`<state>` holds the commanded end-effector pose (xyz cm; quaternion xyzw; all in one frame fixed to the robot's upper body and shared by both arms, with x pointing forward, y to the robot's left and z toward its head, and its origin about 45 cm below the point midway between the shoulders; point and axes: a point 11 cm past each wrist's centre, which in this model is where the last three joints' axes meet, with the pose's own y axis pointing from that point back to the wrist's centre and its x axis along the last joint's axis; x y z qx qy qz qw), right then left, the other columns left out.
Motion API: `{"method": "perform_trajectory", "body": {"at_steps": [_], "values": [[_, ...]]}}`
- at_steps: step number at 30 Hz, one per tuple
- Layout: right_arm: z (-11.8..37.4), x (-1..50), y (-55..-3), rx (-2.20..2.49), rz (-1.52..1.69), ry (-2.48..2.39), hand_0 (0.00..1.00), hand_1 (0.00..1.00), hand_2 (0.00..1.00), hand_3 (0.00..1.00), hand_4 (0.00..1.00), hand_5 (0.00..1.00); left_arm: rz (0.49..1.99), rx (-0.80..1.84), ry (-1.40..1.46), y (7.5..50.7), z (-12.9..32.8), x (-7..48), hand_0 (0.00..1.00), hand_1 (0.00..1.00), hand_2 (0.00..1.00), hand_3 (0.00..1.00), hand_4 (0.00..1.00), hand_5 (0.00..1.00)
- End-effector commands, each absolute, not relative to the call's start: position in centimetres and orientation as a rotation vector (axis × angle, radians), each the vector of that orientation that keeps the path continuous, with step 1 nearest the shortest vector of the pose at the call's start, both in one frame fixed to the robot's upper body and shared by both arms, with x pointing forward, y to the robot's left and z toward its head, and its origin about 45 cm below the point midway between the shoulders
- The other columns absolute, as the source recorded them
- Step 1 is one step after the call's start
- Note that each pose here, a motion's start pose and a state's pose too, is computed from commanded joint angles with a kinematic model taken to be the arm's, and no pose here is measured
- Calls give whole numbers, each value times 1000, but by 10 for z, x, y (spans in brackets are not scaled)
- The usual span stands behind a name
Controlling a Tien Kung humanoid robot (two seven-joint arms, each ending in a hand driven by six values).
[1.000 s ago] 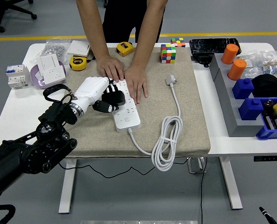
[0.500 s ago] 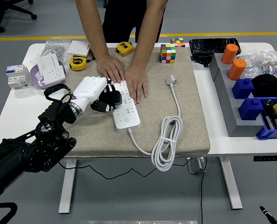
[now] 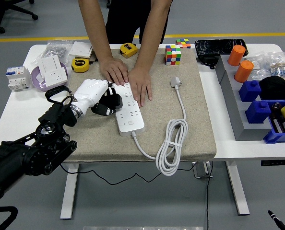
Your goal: Pick up the plug,place it near the board,insert it into the board,press the button
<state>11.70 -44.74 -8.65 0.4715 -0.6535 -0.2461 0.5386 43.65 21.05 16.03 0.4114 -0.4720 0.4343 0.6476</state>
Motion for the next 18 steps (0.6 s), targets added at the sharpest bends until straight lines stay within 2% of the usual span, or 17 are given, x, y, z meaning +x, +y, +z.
{"method": "perform_trajectory", "body": {"at_steps": [18], "values": [[-86,117,-447,1121,-586,-1557,902,880,834,851,998,998,951,966,-1076,213,157,436,490,471,375,416,559,22]]}}
